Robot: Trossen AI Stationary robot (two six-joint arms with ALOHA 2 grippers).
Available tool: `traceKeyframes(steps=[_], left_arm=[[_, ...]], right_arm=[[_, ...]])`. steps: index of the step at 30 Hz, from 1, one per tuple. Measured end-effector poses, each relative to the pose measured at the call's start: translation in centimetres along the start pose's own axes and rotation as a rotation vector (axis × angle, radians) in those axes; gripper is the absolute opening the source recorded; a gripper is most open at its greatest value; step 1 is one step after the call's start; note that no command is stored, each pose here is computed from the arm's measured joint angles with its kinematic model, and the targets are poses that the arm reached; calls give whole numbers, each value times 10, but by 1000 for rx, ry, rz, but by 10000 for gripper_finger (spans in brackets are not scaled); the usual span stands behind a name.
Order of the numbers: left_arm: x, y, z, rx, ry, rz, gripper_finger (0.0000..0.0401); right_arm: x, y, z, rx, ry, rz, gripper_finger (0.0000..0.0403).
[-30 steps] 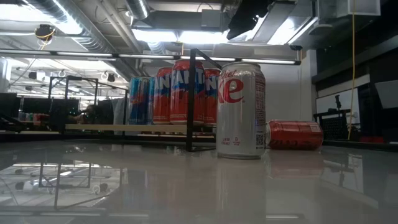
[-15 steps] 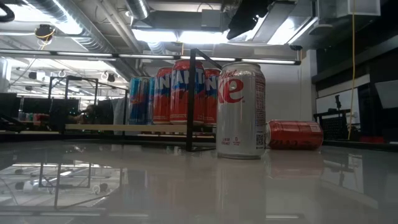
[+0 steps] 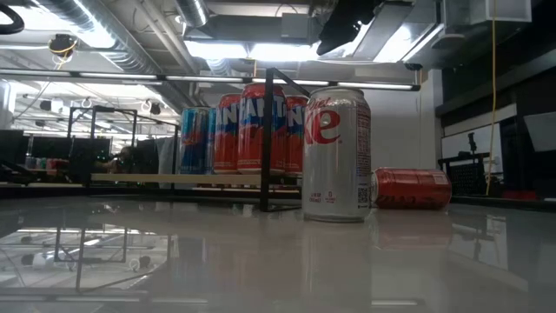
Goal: Pick and place cans onto a shelf
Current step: Put the bottom red/black soda can on the shelf
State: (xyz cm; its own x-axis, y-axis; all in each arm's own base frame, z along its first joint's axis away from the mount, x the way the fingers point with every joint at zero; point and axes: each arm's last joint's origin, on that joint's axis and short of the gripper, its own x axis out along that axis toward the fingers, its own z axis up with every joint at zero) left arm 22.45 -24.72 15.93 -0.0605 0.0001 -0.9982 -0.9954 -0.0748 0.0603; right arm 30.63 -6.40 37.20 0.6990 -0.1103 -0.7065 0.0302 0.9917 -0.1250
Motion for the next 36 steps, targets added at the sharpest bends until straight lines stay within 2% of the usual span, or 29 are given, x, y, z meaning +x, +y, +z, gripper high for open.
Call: traceKeyframes(steps=[36], left_arm=[[0,-4,4,23,-42,-45,350]], right_arm=[[0,0,0,0,0,0,319]])
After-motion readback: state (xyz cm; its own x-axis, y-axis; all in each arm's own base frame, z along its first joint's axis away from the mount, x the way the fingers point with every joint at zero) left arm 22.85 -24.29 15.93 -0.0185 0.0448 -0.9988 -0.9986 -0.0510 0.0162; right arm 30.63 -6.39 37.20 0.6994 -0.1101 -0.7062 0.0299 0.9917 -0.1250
